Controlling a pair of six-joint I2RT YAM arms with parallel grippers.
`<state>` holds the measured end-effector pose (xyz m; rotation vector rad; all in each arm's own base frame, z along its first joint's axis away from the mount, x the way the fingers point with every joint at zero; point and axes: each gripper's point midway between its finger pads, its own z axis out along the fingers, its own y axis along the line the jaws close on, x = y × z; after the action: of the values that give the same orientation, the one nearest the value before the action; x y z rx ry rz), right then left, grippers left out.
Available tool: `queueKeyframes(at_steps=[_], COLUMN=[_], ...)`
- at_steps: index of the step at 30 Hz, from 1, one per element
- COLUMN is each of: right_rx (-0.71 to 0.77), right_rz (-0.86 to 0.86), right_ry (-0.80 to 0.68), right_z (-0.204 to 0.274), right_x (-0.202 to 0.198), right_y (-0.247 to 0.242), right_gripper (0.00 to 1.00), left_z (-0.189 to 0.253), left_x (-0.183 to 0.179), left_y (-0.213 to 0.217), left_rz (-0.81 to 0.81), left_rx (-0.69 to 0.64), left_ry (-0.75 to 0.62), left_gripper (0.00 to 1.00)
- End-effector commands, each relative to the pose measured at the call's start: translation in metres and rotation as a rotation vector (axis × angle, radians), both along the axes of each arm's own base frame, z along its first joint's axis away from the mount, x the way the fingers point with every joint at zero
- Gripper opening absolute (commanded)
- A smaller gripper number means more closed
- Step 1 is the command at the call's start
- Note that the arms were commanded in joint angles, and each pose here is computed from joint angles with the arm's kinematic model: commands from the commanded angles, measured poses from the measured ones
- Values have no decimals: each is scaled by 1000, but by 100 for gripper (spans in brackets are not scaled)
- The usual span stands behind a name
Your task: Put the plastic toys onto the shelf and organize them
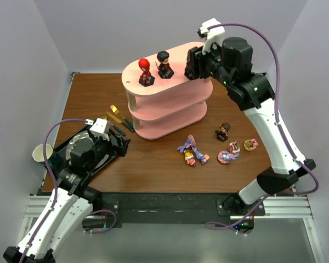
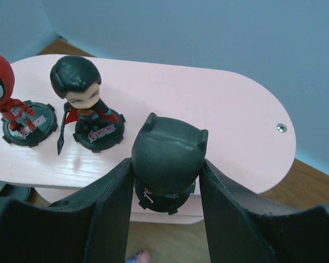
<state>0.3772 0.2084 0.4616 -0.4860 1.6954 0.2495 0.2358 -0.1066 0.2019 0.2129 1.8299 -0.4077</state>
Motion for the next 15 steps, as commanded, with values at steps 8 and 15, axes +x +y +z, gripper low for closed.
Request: queueKeyframes(at_steps=[8, 15], right_rx=[33, 4], right_rz=[107, 95], right_ry=[-75, -53], right_z=[38, 24], right_x=[22, 37], right_y=[29, 28], right_gripper=[35, 35], left_z=[18, 16], left_x=[4, 4], left_y=[-4, -6], left_rz=[-22, -30], left_rx=[-4, -2], left_ry=[-61, -59], left_gripper=[100, 100])
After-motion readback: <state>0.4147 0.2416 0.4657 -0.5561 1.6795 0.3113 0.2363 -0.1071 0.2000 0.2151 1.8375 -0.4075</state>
